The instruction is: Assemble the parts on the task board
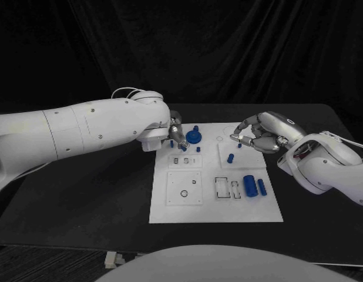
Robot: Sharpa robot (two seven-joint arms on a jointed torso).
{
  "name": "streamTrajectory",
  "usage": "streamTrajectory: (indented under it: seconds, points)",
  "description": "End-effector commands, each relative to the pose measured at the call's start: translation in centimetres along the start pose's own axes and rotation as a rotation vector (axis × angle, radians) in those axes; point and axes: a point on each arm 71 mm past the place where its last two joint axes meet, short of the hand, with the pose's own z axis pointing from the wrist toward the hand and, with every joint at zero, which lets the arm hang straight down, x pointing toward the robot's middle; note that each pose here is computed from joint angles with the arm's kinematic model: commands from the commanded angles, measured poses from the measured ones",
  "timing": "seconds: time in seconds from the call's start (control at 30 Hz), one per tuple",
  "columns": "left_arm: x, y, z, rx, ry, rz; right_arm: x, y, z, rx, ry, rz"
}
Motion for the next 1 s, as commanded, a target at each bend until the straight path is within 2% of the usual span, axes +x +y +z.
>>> streamTrajectory:
  seconds: [0.03, 0.33, 0.53, 0.8, 1.0]
  points:
    - [-0.22, -0.31, -0.39, -0.003, -0.064, 0.034, 0.1, -0.2, 0.0, 0.015, 0.008, -0.004]
    - [1.28, -0.23, -1.38, 0.009, -0.156, 0.08, 0.5, -0.4, -0.4, 0.025, 0.013, 0.001]
    - [2.42, -0.02, -1.37, 0.018, -0.213, 0.119, 0.7, -0.4, -0.4, 0.024, 0.014, 0.004]
    - [3.4, 0.5, -0.92, 0.01, -0.219, 0.126, 0.9, -0.4, -0.5, 0.027, 0.02, 0.006]
    - [4.1, 0.58, -0.5, 0.008, -0.214, 0.121, 1.1, -0.5, -0.5, 0.03, 0.023, 0.006]
